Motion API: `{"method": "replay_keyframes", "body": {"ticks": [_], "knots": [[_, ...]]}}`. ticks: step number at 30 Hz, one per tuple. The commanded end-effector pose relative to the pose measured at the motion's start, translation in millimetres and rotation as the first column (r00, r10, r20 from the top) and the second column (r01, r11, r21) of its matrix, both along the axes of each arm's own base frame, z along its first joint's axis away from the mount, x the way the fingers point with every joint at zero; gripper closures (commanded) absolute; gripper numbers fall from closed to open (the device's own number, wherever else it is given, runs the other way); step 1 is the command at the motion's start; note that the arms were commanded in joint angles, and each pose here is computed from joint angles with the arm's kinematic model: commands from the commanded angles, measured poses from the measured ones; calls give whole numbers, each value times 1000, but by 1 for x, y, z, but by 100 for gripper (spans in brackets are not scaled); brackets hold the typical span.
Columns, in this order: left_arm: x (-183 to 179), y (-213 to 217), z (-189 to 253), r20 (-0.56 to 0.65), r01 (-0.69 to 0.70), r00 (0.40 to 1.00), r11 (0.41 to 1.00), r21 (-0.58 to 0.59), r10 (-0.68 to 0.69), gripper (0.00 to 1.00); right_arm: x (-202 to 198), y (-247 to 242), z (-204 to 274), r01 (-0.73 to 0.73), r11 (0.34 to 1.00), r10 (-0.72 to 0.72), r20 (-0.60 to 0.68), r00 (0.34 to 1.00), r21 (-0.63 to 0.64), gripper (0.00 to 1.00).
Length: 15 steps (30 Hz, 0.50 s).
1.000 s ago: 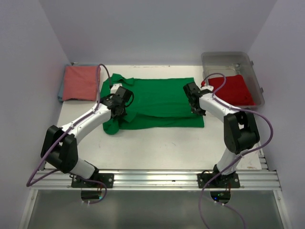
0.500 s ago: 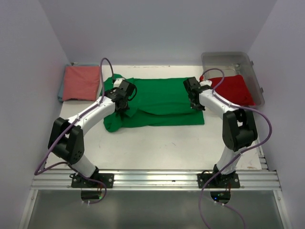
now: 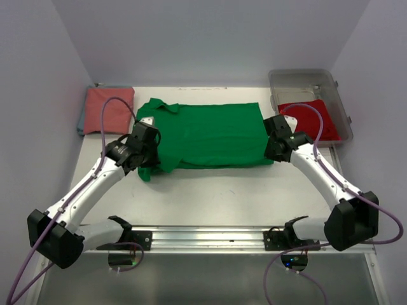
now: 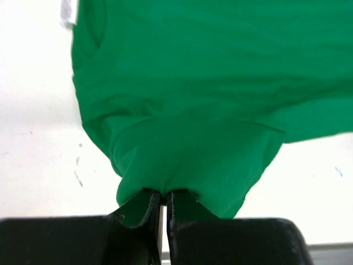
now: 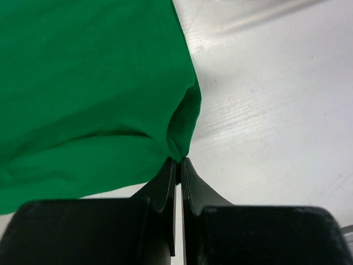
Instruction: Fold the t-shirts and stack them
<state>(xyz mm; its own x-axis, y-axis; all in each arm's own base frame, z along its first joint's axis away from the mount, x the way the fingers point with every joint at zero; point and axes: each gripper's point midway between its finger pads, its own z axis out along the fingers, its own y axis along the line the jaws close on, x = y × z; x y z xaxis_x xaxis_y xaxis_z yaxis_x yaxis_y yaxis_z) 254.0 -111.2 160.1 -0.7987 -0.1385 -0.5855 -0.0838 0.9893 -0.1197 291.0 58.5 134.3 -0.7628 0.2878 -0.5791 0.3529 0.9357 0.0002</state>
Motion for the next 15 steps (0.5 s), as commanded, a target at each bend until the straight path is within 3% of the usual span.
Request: {"method": "replay_keyframes", "body": {"ticks": [1,9,15], "knots": [[-35,-9,-16,-142,51,988,996,-75,-62,97,-30,1,-4,-51,999,52,-83,995,21,100],[-96,-11,-36,-321,57,941,984,-170,-110,97,-70,-3,-10,-89,995,95,-191,977,39,100],[-109,-1,-30,-338,42,937,989,-145,-89,96,-87,-5,-14,-96,994,106,-220,970,56,100]]}}
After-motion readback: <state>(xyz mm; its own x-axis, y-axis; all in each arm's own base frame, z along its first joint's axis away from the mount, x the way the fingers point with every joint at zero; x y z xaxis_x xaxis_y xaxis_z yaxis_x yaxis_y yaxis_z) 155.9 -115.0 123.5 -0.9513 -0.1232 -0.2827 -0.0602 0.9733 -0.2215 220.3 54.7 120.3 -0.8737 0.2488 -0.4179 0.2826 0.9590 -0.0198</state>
